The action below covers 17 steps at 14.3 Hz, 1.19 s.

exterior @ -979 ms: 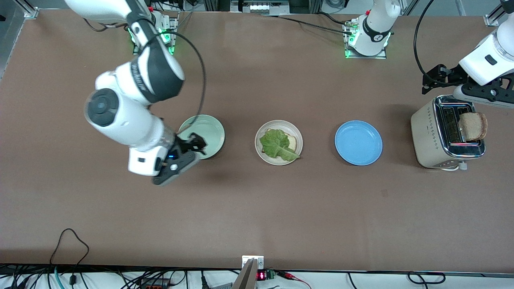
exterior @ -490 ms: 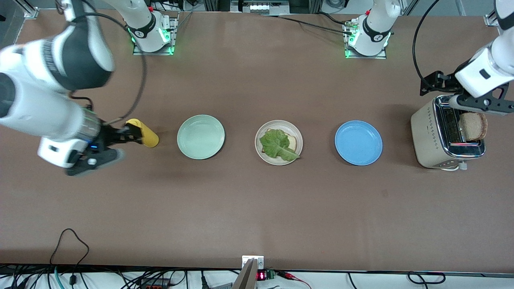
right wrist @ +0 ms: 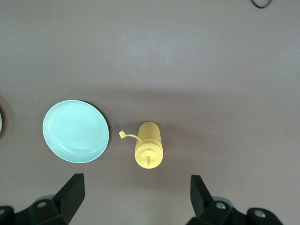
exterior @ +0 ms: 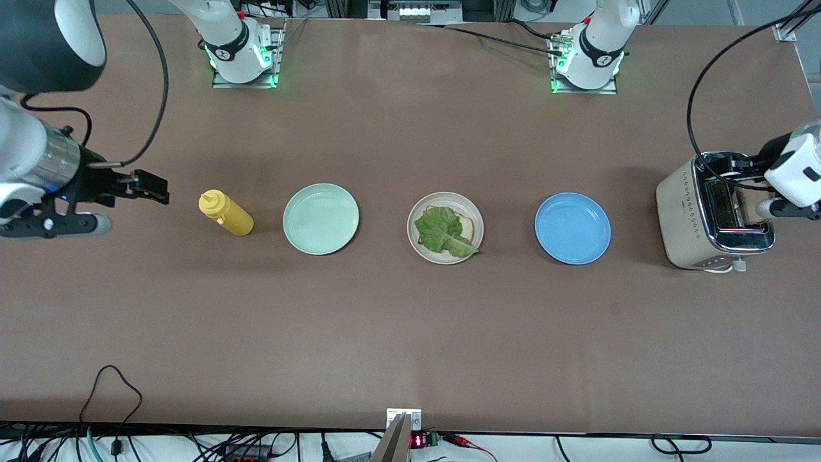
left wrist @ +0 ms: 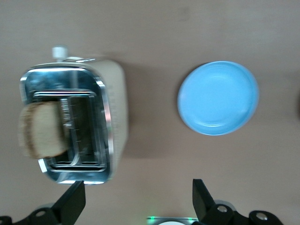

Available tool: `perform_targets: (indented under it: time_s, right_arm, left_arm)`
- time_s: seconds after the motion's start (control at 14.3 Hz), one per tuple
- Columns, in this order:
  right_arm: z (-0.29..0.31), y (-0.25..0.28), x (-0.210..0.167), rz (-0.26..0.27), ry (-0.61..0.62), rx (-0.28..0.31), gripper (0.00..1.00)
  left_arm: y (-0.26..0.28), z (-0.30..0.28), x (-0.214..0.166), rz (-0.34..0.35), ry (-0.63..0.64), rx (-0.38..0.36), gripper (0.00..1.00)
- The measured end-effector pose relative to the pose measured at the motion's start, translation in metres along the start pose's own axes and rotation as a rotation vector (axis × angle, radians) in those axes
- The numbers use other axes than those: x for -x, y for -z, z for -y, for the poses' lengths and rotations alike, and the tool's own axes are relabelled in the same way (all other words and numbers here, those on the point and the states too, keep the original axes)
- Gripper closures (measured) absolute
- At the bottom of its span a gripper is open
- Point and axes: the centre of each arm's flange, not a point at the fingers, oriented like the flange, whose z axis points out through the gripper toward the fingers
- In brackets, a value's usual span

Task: Make sandwich in beige plate with both arms
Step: 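Withdraw the right gripper past the yellow bottle while the left gripper descends, then grasp the second toast slice in the toaster with the left gripper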

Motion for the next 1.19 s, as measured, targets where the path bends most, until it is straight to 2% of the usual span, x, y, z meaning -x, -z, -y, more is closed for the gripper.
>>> perform_targets:
  time_s: [0.14,0.35,0.7,0.91,1.19]
  right_arm:
    - [-0.009,0.012,0.014,-0.010,-0.059,-0.004,0.00]
    - [-0.010,0.021,0.044,-0.029,-0.114,0.001,0.00]
    - [-0.007,0.020,0.069,-0.062,-0.121,0.010,0.00]
    - [-0.007,0.023,0.072,-0.071,-0.121,0.010,0.00]
    - [-0.011,0.023,0.072,-0.072,-0.128,0.010,0.00]
  left_arm:
    - [-0.012,0.015,-0.006,0.026,0.003,-0.053,0.00]
    - [-0.029,0.051,-0.018,0.012,-0.057,-0.067,0.00]
    - [-0.078,0.128,-0.028,-0.009,-0.112,-0.039,0.00]
    - [-0.110,0.150,-0.027,-0.043,-0.149,-0.013,0.00]
    - [-0.133,0.166,-0.019,-0.032,-0.145,0.010,0.00]
